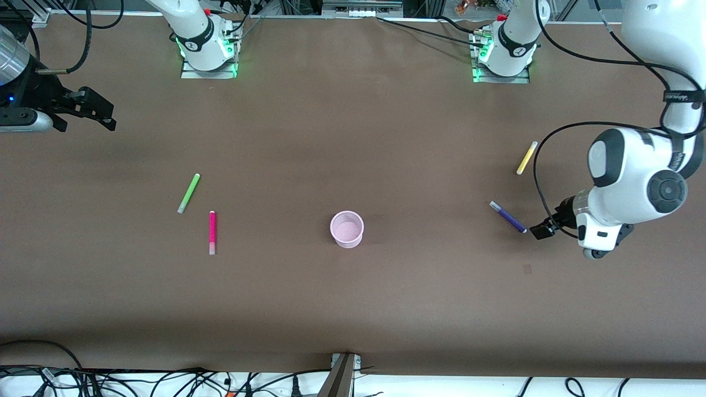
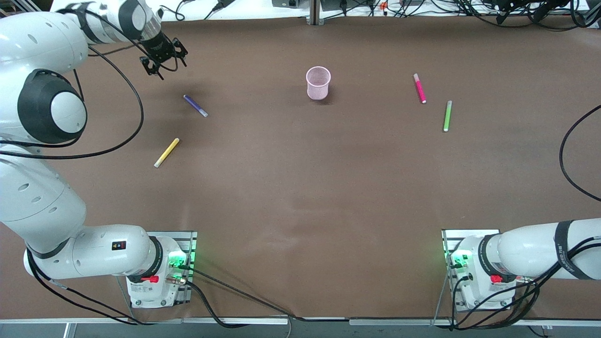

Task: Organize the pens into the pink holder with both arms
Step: 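Lower the left gripper and grasp the purple marker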

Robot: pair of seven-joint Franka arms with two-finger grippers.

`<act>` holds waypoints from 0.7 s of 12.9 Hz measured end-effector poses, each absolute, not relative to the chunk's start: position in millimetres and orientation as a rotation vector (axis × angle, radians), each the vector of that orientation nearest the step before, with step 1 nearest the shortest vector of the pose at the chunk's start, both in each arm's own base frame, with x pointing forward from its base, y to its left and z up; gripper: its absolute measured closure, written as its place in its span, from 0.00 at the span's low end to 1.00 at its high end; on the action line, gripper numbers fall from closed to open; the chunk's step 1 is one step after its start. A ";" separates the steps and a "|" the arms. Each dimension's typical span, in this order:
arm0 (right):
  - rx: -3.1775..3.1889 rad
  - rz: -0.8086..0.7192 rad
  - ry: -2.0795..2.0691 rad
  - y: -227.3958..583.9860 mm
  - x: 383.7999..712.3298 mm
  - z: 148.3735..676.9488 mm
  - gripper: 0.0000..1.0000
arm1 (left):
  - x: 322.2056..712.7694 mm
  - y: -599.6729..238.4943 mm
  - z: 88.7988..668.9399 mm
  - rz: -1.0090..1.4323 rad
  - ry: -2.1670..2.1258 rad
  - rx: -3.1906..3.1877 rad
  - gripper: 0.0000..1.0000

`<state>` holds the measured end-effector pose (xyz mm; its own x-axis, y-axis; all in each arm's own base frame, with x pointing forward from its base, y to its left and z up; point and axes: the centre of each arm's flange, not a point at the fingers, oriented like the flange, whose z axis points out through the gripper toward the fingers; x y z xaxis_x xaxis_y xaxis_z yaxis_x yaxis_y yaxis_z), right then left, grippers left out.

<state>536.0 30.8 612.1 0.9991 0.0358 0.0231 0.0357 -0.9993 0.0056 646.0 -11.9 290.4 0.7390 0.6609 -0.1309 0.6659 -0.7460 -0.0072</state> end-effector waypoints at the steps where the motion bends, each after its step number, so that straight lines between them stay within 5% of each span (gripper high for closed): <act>1: 3.136 0.036 0.056 30.8 536.0 612.0 0.00 | 645.5 -19.0 275.1 -0.191 1.149 2.873 0.00; 9: 3.135 0.024 0.056 31.0 538.2 607.8 0.00 | 626.4 -35.0 211.0 -0.148 1.227 2.832 0.04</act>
